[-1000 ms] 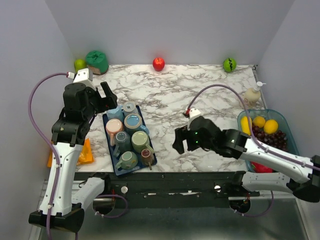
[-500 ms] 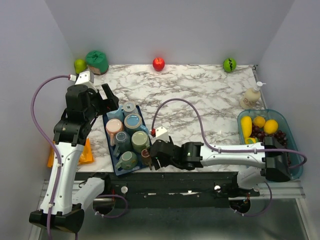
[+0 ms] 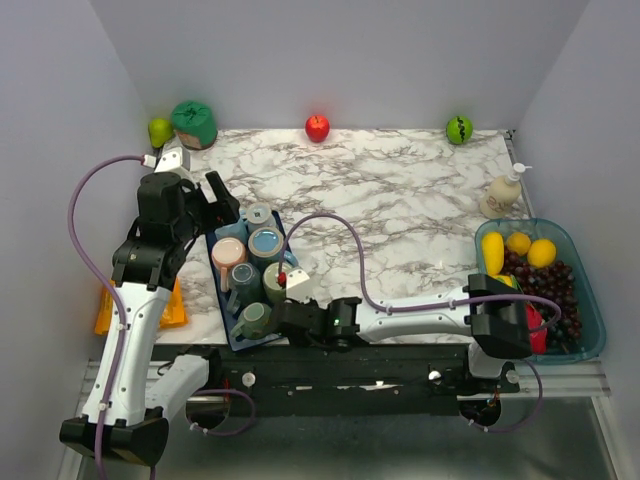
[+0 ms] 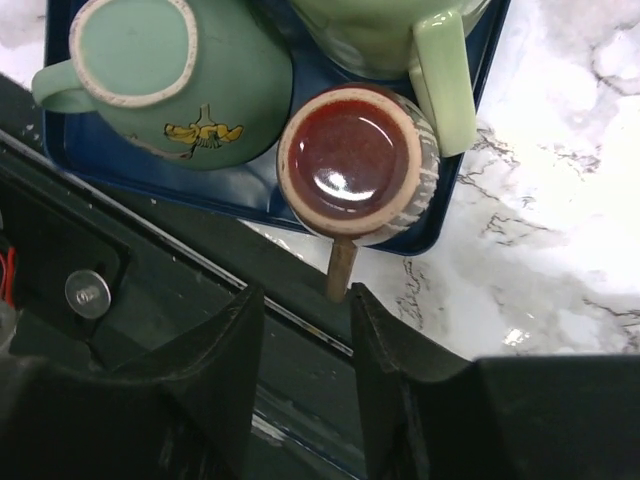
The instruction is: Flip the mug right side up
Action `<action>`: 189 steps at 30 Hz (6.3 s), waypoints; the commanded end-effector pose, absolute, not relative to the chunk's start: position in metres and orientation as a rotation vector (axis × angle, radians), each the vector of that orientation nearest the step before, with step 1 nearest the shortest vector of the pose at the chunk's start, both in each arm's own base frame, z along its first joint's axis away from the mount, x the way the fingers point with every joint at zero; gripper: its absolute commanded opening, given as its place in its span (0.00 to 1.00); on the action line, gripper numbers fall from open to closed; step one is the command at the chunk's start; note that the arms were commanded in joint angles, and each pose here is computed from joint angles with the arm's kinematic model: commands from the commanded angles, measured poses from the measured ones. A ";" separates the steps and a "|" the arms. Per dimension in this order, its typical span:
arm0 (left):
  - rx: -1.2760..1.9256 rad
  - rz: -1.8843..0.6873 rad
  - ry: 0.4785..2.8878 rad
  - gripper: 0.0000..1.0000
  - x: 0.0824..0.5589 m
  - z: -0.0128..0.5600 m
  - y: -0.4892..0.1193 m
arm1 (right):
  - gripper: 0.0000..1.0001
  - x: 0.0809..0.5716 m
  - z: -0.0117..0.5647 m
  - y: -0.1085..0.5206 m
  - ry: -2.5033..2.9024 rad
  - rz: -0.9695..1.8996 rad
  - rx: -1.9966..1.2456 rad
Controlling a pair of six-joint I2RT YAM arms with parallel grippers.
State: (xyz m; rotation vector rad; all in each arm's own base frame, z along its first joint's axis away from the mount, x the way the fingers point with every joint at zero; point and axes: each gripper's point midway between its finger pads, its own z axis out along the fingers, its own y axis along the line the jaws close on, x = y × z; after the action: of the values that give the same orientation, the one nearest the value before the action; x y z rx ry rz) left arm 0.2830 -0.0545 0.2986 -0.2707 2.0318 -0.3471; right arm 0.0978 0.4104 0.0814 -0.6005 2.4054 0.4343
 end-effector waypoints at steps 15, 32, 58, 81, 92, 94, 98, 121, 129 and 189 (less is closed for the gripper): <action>-0.282 -0.360 2.038 0.99 0.271 0.293 -0.056 | 0.37 0.115 0.052 0.407 2.391 0.224 -0.500; -0.290 -0.365 2.027 0.99 0.264 0.295 -0.056 | 0.00 0.116 0.082 0.407 2.351 0.298 -0.522; 0.018 -0.800 1.834 0.99 0.251 0.355 -0.124 | 0.01 0.214 0.338 0.297 1.989 0.695 -0.147; 0.402 -1.733 1.196 0.73 0.191 0.507 -0.274 | 0.01 0.198 0.518 0.300 1.568 1.217 -0.139; 0.365 -1.880 1.151 0.40 0.189 0.521 -0.279 | 0.01 0.192 0.530 0.304 1.501 1.305 -0.136; 0.348 -1.885 1.150 0.38 0.191 0.522 -0.279 | 0.01 0.191 0.529 0.306 1.501 1.310 -0.145; 0.304 -1.902 1.155 0.33 0.194 0.525 -0.279 | 0.01 0.191 0.523 0.313 1.497 1.314 -0.186; 0.199 -2.052 1.040 0.00 0.209 0.538 -0.284 | 0.08 0.214 0.445 0.321 1.667 1.178 -0.137; 0.151 -1.851 1.210 0.00 0.238 0.509 -0.295 | 0.64 0.227 0.420 0.296 1.714 1.049 -0.009; 0.272 0.074 2.474 0.16 0.457 0.085 -0.238 | 0.82 0.208 0.271 0.192 2.148 0.492 0.241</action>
State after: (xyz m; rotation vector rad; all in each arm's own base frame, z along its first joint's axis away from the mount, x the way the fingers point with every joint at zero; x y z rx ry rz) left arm 0.4495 -0.2376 0.0866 0.3006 2.5140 0.0743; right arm 0.2111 0.2039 0.2762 0.2233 2.1371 0.5345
